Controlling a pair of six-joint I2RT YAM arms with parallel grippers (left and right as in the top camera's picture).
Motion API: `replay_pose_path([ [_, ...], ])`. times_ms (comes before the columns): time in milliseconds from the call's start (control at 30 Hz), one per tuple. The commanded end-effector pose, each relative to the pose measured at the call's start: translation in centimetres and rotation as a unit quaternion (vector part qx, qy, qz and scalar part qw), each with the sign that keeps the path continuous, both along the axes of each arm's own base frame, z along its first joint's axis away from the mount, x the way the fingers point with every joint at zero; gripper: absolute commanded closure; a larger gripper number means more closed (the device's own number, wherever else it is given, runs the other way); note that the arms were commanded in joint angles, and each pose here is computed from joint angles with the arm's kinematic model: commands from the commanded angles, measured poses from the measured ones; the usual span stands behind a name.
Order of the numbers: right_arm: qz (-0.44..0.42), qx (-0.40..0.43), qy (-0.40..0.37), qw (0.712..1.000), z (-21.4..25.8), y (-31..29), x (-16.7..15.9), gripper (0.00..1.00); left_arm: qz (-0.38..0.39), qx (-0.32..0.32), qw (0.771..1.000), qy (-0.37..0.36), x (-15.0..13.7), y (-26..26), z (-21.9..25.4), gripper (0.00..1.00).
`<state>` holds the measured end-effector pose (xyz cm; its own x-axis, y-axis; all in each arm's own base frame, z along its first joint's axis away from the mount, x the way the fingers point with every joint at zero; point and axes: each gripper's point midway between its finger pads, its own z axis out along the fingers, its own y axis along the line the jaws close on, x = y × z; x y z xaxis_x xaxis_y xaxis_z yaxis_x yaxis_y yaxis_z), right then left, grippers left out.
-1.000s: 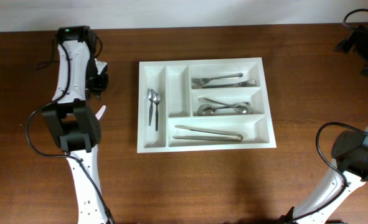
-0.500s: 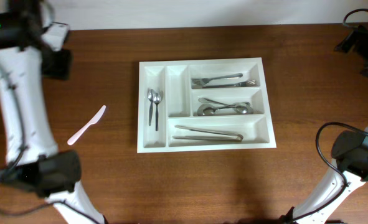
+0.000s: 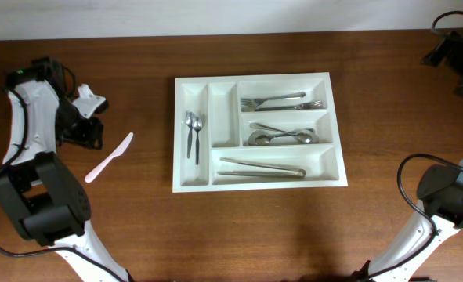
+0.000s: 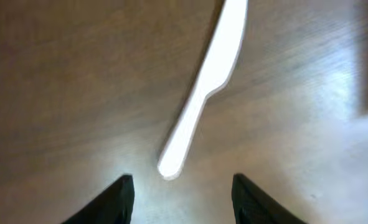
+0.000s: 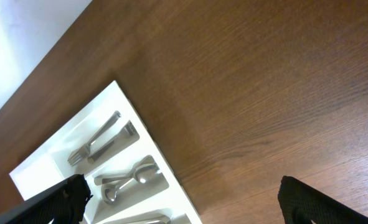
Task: Pack container
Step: 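Grasp the pink knife by its handle with the left gripper, then place the pink knife upright in the left compartment and release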
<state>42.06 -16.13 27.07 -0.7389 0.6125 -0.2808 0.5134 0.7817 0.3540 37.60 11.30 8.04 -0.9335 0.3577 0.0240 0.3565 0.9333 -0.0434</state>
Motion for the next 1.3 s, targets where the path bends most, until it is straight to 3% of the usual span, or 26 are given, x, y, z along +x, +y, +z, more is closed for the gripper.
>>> replay_pose_path([
  [0,-0.001,-0.001,0.005,1.0,-0.4,0.0,0.1,0.01,-0.055,-0.001,0.998,-0.006,-0.4,-0.1,-1.3,0.48],
  [167,-0.001,-0.004,0.0,1.0,-0.3,-0.1,0.4,0.01,-0.078,0.001,0.997,-0.008,-0.5,-0.6,-3.6,0.48],
  [400,-0.001,-0.006,-0.004,1.0,-0.2,-0.2,0.6,0.01,-0.117,0.069,0.991,0.003,-0.5,-1.3,-6.2,0.51],
  [700,-0.001,-0.005,-0.003,1.0,-0.2,-0.1,0.5,0.01,-0.128,0.073,0.989,0.003,-1.3,-2.6,-8.9,0.57],
  [767,-0.001,-0.005,-0.003,1.0,-0.2,-0.1,0.5,0.01,-0.125,0.069,0.99,0.003,-1.4,-2.7,-9.0,0.63],
  [833,-0.001,-0.005,-0.003,1.0,-0.2,-0.1,0.5,0.01,-0.117,0.058,0.991,-0.001,-1.3,-3.1,-9.1,0.82],
  [900,-0.001,-0.005,-0.002,1.0,-0.2,-0.1,0.5,0.01,-0.114,0.039,0.993,-0.006,-1.2,-3.7,-9.1,0.94],
  [967,-0.001,-0.004,-0.001,1.0,-0.2,-0.1,0.4,0.01,-0.11,0.035,0.993,-0.007,-1.2,-3.9,-9.1,0.98],
  [1267,-0.001,0.0,0.008,1.0,-0.4,0.1,0.0,0.01,-0.085,0.082,0.993,-0.007,-0.8,-3.0,-6.1,0.98],
])
